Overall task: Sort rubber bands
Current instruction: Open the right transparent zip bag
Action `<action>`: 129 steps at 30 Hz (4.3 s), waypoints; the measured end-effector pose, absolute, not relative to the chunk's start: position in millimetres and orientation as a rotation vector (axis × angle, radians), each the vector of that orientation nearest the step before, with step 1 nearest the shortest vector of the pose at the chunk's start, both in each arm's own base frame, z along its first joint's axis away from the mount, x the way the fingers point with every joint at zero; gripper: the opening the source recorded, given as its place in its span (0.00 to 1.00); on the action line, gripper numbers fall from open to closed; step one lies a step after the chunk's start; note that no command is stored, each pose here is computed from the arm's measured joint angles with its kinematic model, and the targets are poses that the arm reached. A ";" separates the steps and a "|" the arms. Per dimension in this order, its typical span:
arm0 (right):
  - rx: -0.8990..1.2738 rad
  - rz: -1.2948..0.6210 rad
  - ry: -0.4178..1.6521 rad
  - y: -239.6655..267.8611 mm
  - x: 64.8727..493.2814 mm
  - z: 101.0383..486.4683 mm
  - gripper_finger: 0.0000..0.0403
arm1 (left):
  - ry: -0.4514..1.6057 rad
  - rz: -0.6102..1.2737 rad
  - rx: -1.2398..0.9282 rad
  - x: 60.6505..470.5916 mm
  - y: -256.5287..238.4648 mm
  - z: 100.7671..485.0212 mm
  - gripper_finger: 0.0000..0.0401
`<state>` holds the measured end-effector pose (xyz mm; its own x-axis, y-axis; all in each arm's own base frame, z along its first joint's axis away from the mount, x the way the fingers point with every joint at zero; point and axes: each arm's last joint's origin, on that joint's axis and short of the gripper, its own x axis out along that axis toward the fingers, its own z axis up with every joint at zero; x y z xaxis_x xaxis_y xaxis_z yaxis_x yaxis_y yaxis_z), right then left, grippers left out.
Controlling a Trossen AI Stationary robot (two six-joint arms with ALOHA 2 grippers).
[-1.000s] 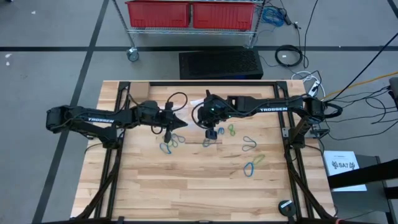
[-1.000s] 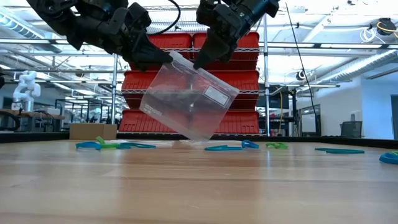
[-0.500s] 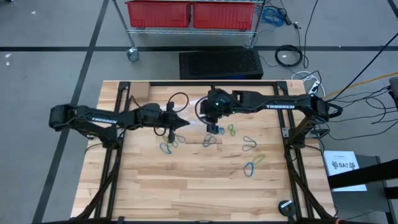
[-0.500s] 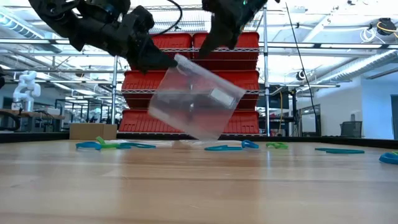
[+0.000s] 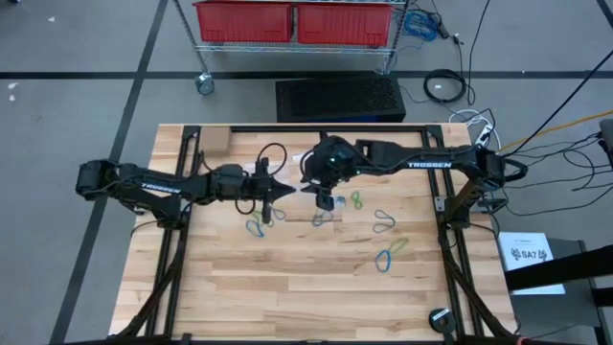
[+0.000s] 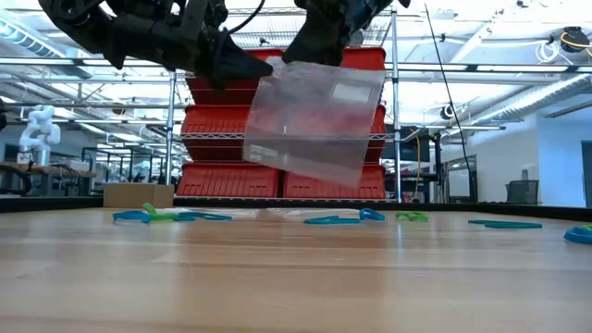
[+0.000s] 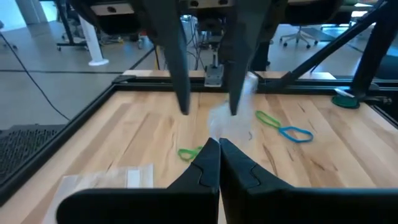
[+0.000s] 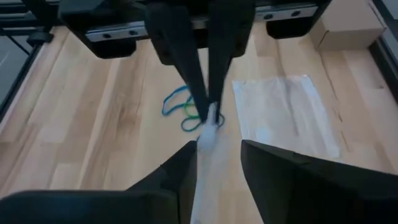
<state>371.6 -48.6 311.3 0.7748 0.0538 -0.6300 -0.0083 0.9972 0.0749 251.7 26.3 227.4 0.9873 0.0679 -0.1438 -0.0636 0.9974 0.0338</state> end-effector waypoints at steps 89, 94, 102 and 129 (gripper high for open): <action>0.149 -0.247 1.225 -29.3 327.4 284.2 0.14 | 0.067 0.147 0.083 246.6 31.7 240.3 0.00; 0.158 -0.252 1.183 -29.3 322.4 294.2 0.24 | 0.068 0.149 0.084 246.6 31.8 240.6 0.00; 0.058 -0.306 0.964 -25.8 318.4 324.5 0.23 | 0.071 0.149 0.084 246.6 31.8 240.2 0.00; -0.237 -0.340 0.836 -17.1 362.7 304.7 0.00 | 0.084 0.147 0.082 246.7 31.7 238.7 0.00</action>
